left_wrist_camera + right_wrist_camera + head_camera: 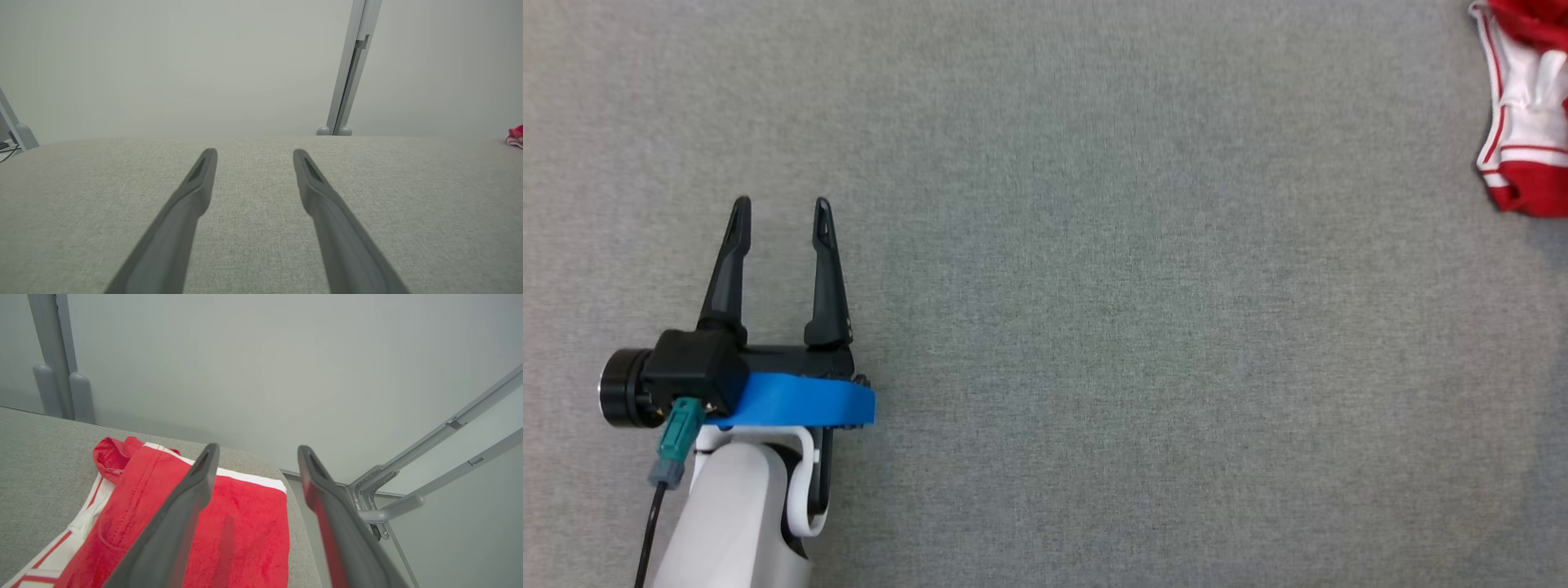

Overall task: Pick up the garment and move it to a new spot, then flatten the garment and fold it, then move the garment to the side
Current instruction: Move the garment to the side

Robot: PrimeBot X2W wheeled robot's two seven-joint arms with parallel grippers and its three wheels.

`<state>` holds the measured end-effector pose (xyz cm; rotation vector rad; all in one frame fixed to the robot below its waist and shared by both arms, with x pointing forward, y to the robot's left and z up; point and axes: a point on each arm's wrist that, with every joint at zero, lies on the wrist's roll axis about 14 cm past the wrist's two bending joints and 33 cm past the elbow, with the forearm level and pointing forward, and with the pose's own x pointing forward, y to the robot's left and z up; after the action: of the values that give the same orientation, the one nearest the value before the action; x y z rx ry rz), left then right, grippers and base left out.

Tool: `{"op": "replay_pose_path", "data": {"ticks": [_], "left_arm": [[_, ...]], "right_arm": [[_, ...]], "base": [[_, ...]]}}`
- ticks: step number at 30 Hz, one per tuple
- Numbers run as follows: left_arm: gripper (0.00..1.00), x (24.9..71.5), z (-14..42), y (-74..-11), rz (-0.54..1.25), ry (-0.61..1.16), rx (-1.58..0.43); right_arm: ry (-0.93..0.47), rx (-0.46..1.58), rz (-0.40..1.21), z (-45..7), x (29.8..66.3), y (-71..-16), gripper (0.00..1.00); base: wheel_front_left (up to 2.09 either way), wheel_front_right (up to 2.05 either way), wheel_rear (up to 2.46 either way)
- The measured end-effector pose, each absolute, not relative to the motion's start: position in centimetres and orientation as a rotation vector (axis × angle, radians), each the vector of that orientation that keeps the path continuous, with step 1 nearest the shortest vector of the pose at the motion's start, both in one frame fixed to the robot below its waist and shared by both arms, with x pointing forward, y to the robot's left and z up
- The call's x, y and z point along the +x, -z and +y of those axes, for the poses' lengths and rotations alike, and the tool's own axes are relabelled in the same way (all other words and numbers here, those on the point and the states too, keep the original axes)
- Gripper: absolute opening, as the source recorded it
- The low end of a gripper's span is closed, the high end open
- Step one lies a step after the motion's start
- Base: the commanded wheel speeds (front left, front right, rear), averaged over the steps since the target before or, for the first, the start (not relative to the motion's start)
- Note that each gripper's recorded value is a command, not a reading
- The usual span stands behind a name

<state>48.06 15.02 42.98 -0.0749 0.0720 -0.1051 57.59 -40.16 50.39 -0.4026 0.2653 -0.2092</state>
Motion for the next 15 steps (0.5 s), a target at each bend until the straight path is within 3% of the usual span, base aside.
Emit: {"op": "replay_pose_path", "data": {"ticks": [8, 15], "left_arm": [[1.0, 45.0, 16.6, -45.4, 0.046, 0.057, -0.076], [1.0, 42.2, 17.7, -47.1, 0.021, 0.03, -0.068]], "right_arm": [[0.068, -0.33, 0.048, -32.7, 57.3, -54.7, 1.0], [-0.069, -0.243, -0.059, -26.1, 54.7, -56.2, 1.0]], "base": [[0.0, 0.0, 0.0], [0.0, 0.0, 0.0]]}}
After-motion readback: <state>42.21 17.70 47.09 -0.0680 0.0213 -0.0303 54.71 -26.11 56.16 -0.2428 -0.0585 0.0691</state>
